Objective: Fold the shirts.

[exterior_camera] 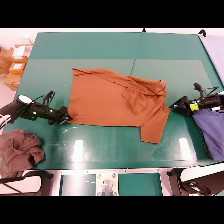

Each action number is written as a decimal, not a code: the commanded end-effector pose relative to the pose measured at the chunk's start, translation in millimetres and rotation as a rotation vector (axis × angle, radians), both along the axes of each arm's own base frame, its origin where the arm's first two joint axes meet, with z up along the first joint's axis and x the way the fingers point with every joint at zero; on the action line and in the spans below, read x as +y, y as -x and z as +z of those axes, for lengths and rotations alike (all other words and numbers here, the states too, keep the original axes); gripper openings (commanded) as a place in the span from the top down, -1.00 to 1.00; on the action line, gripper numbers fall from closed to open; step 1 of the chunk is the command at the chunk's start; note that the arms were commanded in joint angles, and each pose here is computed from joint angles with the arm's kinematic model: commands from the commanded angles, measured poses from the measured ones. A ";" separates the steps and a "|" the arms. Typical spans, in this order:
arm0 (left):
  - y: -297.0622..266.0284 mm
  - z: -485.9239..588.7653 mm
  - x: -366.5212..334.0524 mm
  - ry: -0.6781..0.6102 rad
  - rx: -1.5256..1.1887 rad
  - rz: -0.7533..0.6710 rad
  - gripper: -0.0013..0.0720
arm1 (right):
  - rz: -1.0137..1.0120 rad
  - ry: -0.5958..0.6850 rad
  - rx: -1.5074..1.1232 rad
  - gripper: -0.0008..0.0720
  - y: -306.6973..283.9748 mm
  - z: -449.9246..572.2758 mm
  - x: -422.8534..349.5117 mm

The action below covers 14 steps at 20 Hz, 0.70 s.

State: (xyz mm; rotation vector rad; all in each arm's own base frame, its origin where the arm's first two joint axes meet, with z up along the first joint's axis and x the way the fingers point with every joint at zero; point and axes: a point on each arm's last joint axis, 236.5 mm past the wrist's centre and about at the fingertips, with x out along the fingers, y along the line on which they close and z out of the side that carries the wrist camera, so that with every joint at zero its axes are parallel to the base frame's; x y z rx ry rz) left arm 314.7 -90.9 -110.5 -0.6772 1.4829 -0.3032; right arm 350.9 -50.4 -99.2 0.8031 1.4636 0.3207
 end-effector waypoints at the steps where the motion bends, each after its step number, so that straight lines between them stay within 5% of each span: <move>1: -11.4 0.6 9.9 -0.025 -0.034 0.021 0.91 | 0.098 -0.023 0.039 -0.20 14.8 -12.9 27.0; 3: -10.8 0.8 9.5 -0.023 -0.032 0.020 0.91 | 0.129 -0.079 0.054 -0.06 20.2 -6.5 45.7; 5: -7.9 8.0 5.0 -0.001 -0.023 -0.010 0.91 | 0.169 -0.143 0.030 0.93 20.0 8.1 59.6; 9: -54.9 137.1 -1.4 0.015 -0.315 -0.119 0.91 | 0.177 -0.186 -0.243 0.93 -32.6 110.9 63.0; 14: -38.2 482.6 -8.9 -0.154 -1.200 -0.127 0.91 | 0.205 0.020 -1.010 0.93 -43.1 408.4 90.1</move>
